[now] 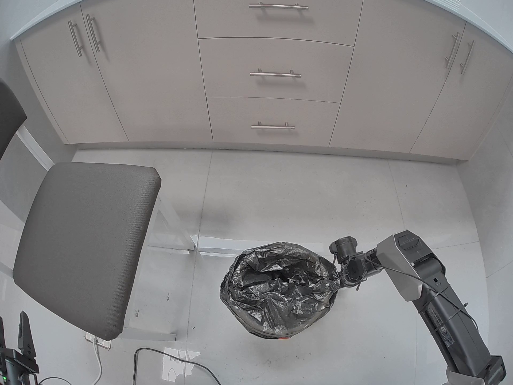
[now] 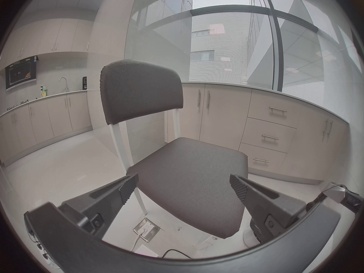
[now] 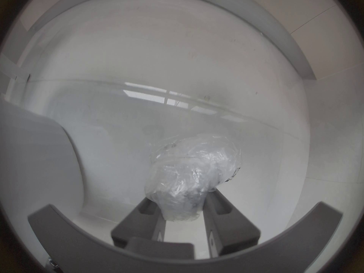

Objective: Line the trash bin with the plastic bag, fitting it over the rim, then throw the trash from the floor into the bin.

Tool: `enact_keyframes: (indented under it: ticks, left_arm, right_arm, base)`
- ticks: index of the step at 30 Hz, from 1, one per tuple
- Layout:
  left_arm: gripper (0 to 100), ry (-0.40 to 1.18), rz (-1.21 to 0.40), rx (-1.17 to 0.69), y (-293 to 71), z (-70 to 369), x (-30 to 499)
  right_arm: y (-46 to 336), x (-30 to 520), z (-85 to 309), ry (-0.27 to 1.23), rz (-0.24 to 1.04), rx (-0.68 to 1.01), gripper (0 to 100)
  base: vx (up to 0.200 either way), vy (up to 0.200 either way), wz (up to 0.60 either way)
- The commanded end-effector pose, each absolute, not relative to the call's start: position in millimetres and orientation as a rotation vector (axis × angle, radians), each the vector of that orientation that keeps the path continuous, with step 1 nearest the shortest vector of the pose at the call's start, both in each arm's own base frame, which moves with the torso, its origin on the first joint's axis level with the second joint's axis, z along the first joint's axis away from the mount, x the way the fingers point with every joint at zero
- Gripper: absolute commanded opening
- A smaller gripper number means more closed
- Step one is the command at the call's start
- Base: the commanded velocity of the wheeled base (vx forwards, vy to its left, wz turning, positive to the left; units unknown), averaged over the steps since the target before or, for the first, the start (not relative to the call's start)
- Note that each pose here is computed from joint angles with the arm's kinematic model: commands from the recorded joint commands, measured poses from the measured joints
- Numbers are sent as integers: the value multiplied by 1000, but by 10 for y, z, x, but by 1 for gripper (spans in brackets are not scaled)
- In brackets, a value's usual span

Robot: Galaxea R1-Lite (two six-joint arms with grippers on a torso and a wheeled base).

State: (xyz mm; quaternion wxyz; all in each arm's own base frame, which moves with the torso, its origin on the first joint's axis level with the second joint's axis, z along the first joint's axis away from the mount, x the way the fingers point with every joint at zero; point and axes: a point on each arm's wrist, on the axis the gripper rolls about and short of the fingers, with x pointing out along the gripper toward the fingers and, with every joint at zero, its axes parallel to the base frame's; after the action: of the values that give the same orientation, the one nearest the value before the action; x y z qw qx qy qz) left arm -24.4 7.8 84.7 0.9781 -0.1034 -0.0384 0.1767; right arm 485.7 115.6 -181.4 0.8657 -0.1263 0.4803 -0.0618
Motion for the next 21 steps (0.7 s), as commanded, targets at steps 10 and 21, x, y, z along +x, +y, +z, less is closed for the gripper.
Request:
enact_keyframes:
  ticks: [10,21]
  left_arm:
    - [100,-81,386,-190,84,821,-251]
    - [100,-67,272,-183,59,798,-237]
  right_arm:
    - [1156,5078,-77,807,-153,-276,0]
    - [1653,4682,1072,711,-43,-301,0]
  base:
    - [0,0,0]
    - [0,0,0]
